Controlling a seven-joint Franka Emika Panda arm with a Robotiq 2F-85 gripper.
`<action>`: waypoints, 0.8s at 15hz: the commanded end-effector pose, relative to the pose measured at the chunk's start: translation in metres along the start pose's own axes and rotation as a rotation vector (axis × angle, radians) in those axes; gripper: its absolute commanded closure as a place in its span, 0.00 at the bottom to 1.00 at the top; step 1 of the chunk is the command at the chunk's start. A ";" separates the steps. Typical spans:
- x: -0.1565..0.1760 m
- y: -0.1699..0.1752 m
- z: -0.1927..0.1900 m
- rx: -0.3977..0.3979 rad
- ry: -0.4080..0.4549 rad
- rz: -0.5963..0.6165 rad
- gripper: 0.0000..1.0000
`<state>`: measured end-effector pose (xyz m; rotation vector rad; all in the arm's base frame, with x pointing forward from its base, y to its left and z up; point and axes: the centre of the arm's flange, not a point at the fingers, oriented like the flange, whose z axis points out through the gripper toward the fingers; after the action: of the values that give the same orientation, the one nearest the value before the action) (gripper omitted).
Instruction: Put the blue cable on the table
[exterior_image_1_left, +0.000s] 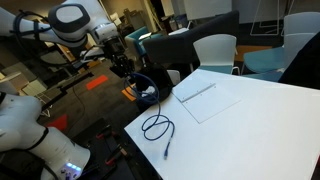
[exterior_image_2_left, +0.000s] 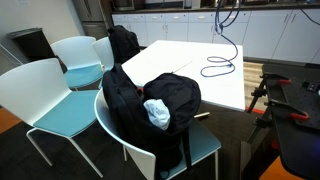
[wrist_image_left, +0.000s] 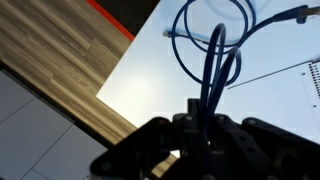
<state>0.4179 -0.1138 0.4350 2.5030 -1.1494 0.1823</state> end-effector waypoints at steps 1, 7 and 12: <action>-0.005 -0.050 0.048 -0.018 0.042 -0.021 0.99; -0.057 -0.134 0.151 0.023 0.060 -0.044 0.99; -0.084 -0.136 0.199 0.047 0.006 -0.016 0.61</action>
<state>0.4602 -0.0478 0.2061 2.5503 -1.1002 0.1916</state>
